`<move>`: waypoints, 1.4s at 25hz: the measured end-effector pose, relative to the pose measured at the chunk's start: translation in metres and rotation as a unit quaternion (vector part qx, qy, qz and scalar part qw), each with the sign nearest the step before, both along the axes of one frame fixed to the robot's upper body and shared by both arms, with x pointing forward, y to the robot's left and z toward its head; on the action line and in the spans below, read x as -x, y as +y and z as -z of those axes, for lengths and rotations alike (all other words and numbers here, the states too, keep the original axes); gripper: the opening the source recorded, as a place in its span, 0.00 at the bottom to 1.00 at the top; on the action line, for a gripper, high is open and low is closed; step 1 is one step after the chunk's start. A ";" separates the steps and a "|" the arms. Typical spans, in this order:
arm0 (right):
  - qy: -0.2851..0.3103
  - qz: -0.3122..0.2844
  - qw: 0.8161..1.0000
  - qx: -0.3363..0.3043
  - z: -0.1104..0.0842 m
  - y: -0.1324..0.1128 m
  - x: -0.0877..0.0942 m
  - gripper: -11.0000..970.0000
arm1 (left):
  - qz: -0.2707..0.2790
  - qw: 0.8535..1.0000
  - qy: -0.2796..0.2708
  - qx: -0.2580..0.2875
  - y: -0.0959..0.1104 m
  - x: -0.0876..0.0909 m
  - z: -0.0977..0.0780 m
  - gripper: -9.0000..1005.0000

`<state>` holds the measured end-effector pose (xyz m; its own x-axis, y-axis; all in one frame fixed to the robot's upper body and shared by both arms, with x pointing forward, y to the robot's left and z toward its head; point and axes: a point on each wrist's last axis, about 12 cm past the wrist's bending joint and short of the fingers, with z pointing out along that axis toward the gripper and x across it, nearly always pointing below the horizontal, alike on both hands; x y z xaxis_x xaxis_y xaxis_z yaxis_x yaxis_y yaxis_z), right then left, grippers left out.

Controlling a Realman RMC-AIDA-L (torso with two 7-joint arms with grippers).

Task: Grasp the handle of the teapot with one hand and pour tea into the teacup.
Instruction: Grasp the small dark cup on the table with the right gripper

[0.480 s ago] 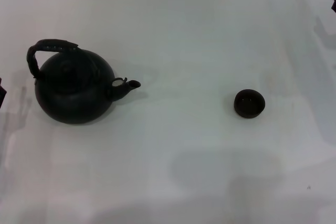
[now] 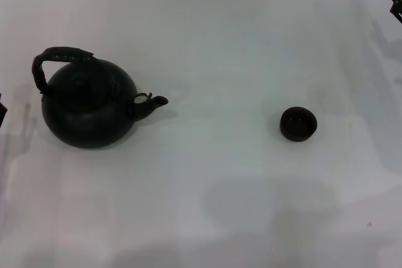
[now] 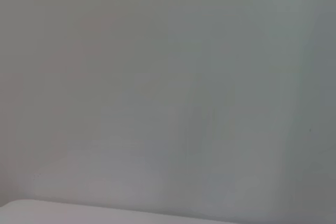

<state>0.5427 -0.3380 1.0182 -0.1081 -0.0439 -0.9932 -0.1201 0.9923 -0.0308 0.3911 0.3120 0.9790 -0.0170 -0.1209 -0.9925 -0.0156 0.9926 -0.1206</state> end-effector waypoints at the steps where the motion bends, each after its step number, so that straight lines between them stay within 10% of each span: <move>1: 0.000 0.000 1.000 0.000 0.000 0.000 0.000 0.89 | 0.000 1.000 0.000 0.000 0.000 0.000 0.000 0.81; 14: 0.018 0.003 0.991 -0.129 -0.002 0.002 -0.004 0.89 | -0.006 1.000 0.005 0.001 0.001 0.002 0.001 0.81; 25: 0.096 -0.224 0.962 -0.120 -0.079 0.021 -0.064 0.89 | -0.011 1.000 0.012 0.001 0.003 0.002 0.003 0.81; 30: 0.126 -0.344 0.930 -0.031 -0.121 0.029 -0.069 0.89 | -0.021 1.000 0.016 0.004 0.004 0.003 0.004 0.81; 35: 0.178 -0.477 0.857 0.076 -0.146 0.042 -0.050 0.88 | -0.022 1.000 0.015 0.002 0.005 0.003 0.004 0.81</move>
<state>0.5925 -0.2961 1.1641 -0.2461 -0.4064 -0.8799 -0.9036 0.4247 0.0566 0.3883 0.3171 0.9752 -0.0422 -0.1271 -0.9910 -0.0620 0.9903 -0.1243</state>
